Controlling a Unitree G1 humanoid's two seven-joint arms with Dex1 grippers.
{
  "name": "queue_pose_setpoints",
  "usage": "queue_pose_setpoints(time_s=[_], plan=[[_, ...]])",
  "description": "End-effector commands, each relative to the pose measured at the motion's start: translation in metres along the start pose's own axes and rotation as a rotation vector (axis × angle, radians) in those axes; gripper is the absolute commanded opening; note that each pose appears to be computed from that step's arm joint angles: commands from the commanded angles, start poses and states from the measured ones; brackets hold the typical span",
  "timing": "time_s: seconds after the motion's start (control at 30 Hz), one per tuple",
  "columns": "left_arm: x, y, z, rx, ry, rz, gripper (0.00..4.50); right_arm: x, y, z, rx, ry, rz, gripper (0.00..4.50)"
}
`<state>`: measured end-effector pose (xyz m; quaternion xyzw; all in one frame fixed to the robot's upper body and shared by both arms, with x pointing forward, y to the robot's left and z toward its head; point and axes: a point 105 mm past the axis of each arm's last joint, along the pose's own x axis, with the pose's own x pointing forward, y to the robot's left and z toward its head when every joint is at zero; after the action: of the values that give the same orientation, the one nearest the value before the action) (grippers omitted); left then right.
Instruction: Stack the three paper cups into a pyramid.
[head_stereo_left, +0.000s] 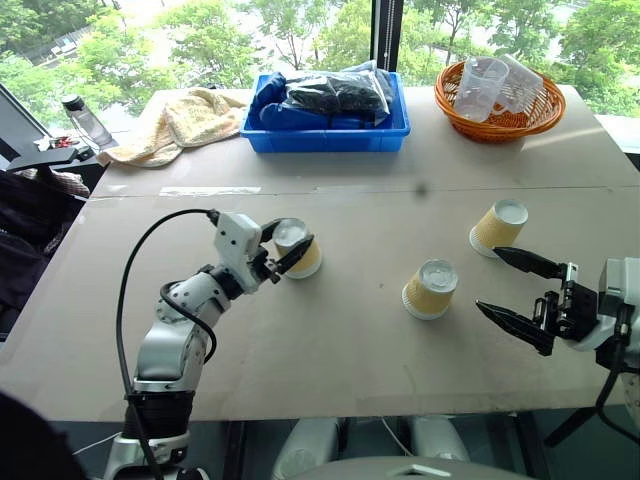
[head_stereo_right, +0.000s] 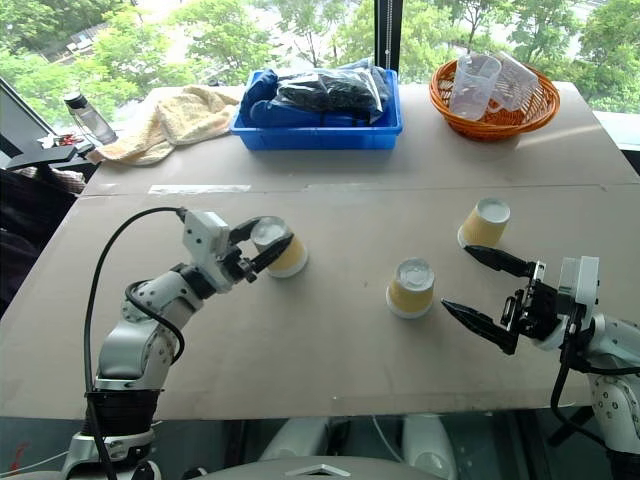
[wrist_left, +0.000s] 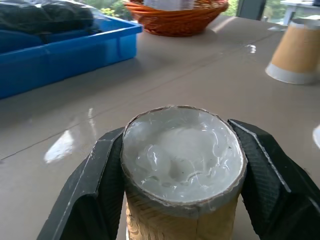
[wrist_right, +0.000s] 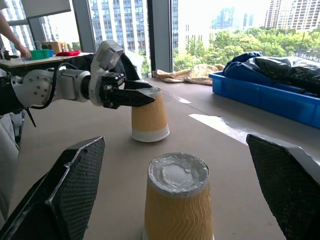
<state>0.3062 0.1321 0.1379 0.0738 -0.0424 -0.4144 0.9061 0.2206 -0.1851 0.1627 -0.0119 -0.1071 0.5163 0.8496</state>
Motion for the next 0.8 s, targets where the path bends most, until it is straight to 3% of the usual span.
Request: queue_pose_setpoints(time_s=[0.03, 0.3, 0.8], plan=[[0.019, -0.029, 0.018, 0.045, -0.050, -0.182, 2.49, -0.004, -0.001, 0.009, -0.043, -0.006, -0.013, 4.50], [0.042, -0.076, 0.007, 0.039, -0.022, -0.473, 2.49, -0.005, 0.002, 0.008, -0.046, 0.000, -0.032, 4.50], [0.055, -0.080, -0.002, 0.052, -0.046, -0.472, 2.49, -0.001, 0.007, 0.013, -0.060, -0.009, -0.068, 4.50]])
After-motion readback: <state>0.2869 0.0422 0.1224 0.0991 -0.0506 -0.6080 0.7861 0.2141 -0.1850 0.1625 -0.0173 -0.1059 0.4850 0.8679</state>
